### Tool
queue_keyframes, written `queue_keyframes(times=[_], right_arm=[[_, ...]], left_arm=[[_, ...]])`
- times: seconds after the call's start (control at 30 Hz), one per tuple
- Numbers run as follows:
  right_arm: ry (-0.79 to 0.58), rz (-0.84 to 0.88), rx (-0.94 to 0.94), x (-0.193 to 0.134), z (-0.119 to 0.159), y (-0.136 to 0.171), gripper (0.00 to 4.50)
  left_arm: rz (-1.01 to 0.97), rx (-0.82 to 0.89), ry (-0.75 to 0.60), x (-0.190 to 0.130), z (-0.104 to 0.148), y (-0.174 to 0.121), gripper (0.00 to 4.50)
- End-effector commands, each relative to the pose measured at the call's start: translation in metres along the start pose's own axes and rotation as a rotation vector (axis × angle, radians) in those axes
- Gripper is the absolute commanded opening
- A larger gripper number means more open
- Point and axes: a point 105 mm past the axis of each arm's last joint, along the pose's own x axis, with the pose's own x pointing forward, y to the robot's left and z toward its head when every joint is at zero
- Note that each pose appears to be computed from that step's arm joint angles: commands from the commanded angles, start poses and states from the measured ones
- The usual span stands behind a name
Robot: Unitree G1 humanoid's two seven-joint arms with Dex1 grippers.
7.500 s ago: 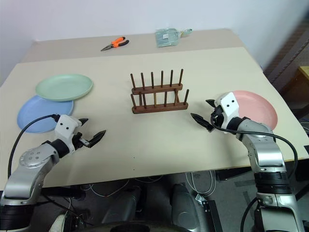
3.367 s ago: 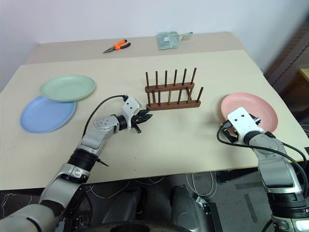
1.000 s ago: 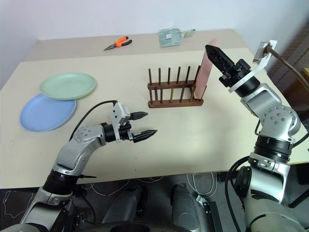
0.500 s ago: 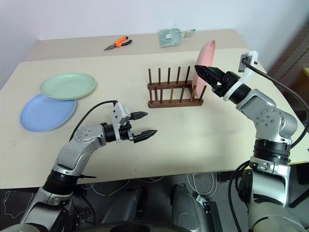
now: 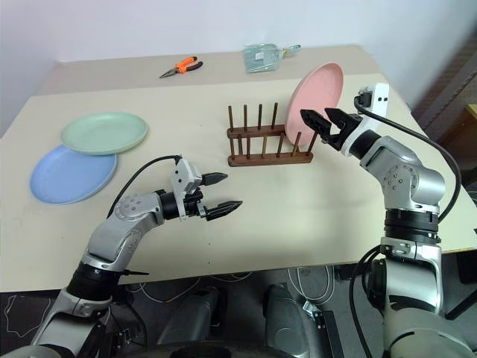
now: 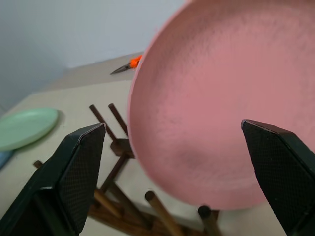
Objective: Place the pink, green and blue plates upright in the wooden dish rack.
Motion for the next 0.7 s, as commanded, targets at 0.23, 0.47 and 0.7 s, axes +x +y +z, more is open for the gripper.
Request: queue_keyframes(times=[0.23, 0.47, 0.7], right_arm=[[-0.045, -0.093, -0.222, 0.018, 0.031, 0.028, 4.5], [-0.027, -0.169, -0.249, 0.032, 0.022, 0.049, 4.5], [-0.012, -0.312, -0.261, 0.04, 0.01, 0.036, 3.6]], left_arm=[[-0.01, 0.018, -0.017, 0.0, 0.004, -0.003, 4.36], [-0.01, 0.015, -0.019, 0.001, 0.004, -0.004, 4.36], [-0.011, 0.016, -0.016, 0.002, 0.003, -0.005, 4.39]])
